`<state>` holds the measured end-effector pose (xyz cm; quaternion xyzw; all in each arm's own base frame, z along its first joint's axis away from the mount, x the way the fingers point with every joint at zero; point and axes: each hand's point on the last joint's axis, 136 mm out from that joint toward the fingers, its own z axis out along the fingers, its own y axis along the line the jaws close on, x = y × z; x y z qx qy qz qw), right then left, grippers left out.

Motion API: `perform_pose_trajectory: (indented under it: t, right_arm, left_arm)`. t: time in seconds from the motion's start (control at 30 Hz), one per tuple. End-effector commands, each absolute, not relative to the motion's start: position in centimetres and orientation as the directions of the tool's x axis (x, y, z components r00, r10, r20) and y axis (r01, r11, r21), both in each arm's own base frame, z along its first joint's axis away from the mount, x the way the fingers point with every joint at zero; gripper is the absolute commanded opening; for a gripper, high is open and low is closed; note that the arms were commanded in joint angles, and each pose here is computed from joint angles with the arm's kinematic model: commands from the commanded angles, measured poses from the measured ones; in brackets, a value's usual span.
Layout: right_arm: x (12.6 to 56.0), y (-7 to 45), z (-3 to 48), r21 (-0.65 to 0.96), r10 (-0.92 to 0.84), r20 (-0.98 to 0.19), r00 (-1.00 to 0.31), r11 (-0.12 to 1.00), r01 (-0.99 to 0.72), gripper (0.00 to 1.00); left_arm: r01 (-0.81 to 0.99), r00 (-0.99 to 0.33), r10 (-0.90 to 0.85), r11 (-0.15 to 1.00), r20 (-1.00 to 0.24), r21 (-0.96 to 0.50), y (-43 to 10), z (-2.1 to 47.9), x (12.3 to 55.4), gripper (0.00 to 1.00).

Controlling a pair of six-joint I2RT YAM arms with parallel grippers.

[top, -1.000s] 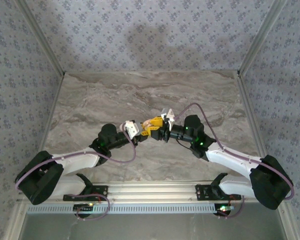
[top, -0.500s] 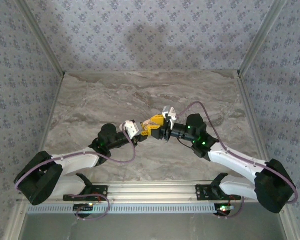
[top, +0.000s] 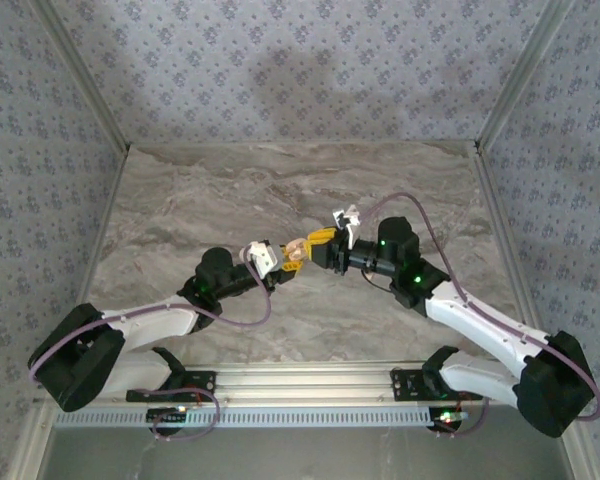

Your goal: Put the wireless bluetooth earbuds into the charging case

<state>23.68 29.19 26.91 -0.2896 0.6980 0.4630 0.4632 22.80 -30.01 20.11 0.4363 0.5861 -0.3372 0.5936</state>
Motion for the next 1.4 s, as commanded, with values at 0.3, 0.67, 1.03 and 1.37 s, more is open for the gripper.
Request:
perform_pose_trajectory:
  t: [0.3, 0.67, 1.03, 1.37]
  right_arm:
    - [23.8, 30.8, 26.8, 0.526, -0.007, -0.83, -0.558, 0.325, -0.786, 0.23]
    - [23.6, 31.1, 25.7, 0.544, -0.034, -0.813, -0.582, 0.312, -0.779, 0.18]
    - [23.2, 31.4, 23.7, 0.547, -0.094, -0.79, -0.606, 0.34, -0.765, 0.14]
    - [23.1, 30.3, 25.0, 0.523, -0.088, -0.804, -0.588, 0.365, -0.77, 0.19]
  left_arm:
    - [0.907, 0.141, 0.079, 0.389, -0.987, 0.161, -30.2, 22.4, 22.9, 0.13]
    - [0.906, 0.139, 0.078, 0.393, -0.987, 0.159, -30.1, 22.4, 23.0, 0.13]
    - [0.902, 0.146, 0.079, 0.398, -0.986, 0.165, -30.0, 22.6, 22.9, 0.13]
    - [0.9, 0.138, 0.094, 0.404, -0.986, 0.165, -29.8, 22.1, 22.9, 0.13]
